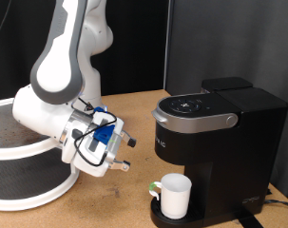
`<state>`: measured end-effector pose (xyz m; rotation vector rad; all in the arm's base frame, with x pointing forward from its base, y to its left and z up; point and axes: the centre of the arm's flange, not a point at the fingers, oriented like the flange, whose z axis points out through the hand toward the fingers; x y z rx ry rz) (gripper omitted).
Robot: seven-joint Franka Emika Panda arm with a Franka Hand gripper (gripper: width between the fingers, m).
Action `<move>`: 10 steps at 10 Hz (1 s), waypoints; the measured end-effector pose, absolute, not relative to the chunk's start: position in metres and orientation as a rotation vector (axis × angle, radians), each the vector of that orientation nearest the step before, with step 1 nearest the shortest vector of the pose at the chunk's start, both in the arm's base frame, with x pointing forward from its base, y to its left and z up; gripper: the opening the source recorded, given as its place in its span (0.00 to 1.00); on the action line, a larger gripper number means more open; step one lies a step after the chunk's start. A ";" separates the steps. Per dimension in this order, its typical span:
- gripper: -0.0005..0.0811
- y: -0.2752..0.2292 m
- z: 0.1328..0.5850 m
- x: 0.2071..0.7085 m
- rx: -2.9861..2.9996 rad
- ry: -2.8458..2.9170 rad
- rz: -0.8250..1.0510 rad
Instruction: Make a cup of coffee with the keurig machine
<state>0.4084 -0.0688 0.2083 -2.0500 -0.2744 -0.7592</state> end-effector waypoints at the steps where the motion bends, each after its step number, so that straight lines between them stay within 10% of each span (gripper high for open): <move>1: 0.99 -0.069 0.207 0.408 -2.056 -0.275 -0.756; 10: 0.99 -0.041 0.310 0.420 -1.660 -0.309 -0.847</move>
